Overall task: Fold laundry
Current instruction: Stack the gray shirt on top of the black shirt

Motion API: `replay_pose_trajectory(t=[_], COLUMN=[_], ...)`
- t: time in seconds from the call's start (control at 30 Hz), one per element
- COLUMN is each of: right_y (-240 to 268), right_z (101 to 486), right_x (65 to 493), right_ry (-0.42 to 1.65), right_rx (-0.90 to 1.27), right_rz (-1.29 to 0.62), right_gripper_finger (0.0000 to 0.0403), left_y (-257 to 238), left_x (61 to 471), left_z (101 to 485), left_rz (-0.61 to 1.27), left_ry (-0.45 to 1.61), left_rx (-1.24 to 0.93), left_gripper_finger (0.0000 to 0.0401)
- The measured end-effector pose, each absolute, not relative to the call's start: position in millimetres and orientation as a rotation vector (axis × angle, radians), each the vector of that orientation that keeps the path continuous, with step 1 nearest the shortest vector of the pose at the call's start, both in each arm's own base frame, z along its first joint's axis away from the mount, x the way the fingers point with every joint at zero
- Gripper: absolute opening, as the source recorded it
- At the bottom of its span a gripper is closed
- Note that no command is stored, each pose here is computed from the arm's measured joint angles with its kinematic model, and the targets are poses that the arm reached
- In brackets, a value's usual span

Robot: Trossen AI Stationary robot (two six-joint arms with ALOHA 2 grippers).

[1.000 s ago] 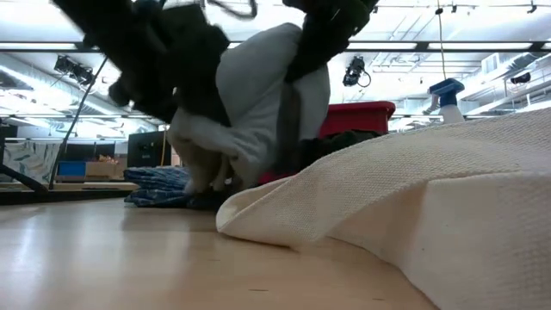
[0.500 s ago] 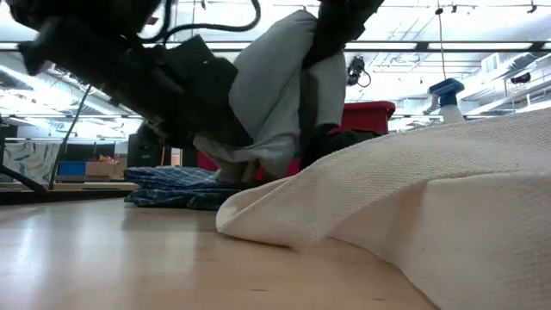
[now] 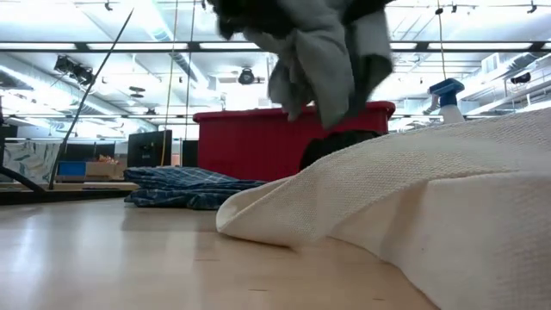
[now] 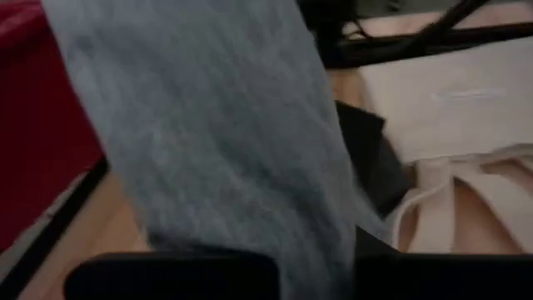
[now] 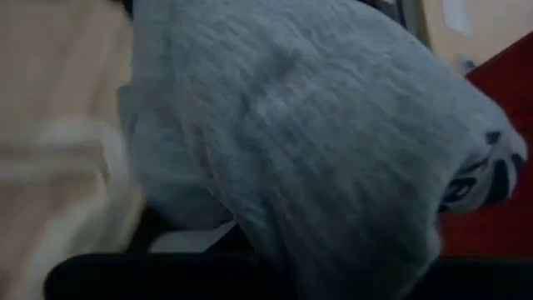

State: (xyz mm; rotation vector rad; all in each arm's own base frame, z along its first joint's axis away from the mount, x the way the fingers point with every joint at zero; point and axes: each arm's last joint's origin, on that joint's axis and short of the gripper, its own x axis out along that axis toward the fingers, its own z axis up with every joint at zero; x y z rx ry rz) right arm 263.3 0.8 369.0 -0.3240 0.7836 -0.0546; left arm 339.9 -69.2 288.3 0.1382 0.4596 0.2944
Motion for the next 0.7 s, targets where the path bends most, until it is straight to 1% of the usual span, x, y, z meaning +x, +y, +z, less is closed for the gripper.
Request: replay_pose_trajectory(t=[0.07, 0.17, 0.27, 0.33, 0.47, 0.57, 0.7], right_y=[-1.6, -6.1, -14.8, -22.3, -33.8, -40.1, -49.8], right_z=[371.8, 369.5, 363.5, 357.1, 346.1, 341.2, 341.6], right_x=[251.7, 239.7, 232.7, 232.4, 238.5, 245.3, 251.7], right_ry=[0.822, 0.910, 1.015, 1.046, 1.007, 0.952, 0.905], right_rx=[-0.400, -0.451, -0.504, -0.535, -0.601, -0.711, -0.833], right_rz=[-0.054, -0.040, -0.058, -0.053, 0.051, 0.069, 0.074], right_gripper_finger=[0.0051, 0.0051, 0.0053, 0.0056, 0.0062, 0.0062, 0.0063], left_y=[-57.3, -40.6, -30.7, -27.6, -27.7, -29.3, -33.4], left_x=[352.6, 369.2, 378.1, 379.0, 375.7, 374.1, 373.5], left_z=[300.6, 315.1, 328.0, 333.8, 345.8, 353.6, 353.6], left_rz=[0.221, 0.170, 0.157, 0.151, 0.135, 0.105, 0.083], left_ry=[0.466, 0.430, 0.407, 0.420, 0.481, 0.491, 0.496], left_rx=[0.115, 0.085, 0.069, 0.069, 0.121, 0.117, 0.064], left_gripper_finger=[0.0015, 0.0014, 0.0013, 0.0013, 0.0013, 0.0012, 0.0012])
